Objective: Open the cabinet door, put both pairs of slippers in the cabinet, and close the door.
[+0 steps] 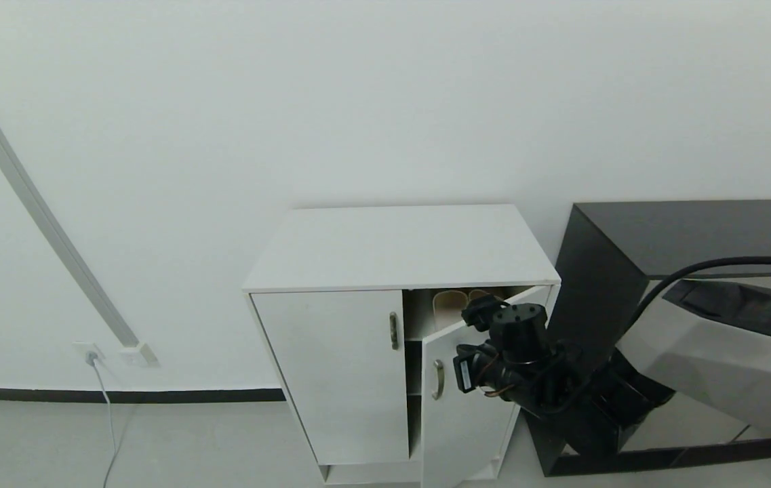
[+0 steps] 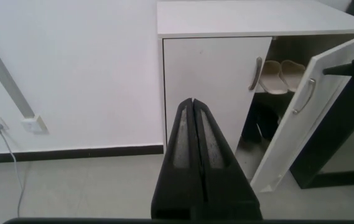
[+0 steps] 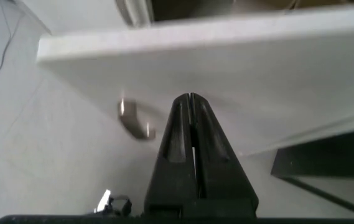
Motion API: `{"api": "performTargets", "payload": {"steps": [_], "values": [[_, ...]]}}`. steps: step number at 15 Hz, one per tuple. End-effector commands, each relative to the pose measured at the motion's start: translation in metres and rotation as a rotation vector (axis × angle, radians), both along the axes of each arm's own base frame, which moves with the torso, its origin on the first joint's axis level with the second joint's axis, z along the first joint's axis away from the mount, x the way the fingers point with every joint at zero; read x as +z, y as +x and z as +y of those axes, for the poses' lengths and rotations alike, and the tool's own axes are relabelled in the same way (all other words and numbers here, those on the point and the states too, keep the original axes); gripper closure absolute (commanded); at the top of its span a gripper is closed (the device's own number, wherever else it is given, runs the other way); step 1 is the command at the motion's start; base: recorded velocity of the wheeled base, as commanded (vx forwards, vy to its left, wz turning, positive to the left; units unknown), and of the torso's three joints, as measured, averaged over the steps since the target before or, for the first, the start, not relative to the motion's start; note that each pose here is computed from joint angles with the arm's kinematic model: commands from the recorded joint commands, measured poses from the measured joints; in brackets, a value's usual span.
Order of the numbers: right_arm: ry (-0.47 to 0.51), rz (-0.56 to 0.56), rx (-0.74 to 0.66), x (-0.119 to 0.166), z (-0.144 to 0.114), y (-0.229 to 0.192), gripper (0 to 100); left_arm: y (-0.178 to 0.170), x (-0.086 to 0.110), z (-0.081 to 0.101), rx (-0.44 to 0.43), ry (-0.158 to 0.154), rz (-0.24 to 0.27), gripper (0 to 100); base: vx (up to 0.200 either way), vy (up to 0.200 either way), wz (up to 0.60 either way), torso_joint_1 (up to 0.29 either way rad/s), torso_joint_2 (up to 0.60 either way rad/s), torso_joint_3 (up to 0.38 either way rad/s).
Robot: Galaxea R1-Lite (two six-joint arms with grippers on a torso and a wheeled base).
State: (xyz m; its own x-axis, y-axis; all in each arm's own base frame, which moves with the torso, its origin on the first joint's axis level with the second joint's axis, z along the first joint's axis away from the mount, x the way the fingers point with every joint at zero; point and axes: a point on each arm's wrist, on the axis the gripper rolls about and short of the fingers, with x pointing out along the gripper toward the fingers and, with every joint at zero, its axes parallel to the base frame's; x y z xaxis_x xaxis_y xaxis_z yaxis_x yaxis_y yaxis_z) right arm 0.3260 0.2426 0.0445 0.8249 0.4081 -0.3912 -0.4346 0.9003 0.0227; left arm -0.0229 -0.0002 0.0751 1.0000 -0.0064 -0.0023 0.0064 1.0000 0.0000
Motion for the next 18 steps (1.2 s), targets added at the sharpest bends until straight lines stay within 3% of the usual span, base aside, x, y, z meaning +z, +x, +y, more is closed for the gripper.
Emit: {"api": "performTargets", "payload": {"steps": [1, 18], "values": [[-0.004, 0.003, -0.014, -0.014, 0.004, 0.015, 100, 0.0, 0.0, 0.0, 0.0, 0.0, 0.001, 100, 0.0, 0.0, 0.0, 0.0, 0.0, 0.0], [0.034, -0.053, -0.081, -0.021, 0.009, 0.077, 100, 0.0, 0.0, 0.0, 0.0, 0.0, 0.001, 100, 0.0, 0.0, 0.0, 0.0, 0.0, 0.0]]}}
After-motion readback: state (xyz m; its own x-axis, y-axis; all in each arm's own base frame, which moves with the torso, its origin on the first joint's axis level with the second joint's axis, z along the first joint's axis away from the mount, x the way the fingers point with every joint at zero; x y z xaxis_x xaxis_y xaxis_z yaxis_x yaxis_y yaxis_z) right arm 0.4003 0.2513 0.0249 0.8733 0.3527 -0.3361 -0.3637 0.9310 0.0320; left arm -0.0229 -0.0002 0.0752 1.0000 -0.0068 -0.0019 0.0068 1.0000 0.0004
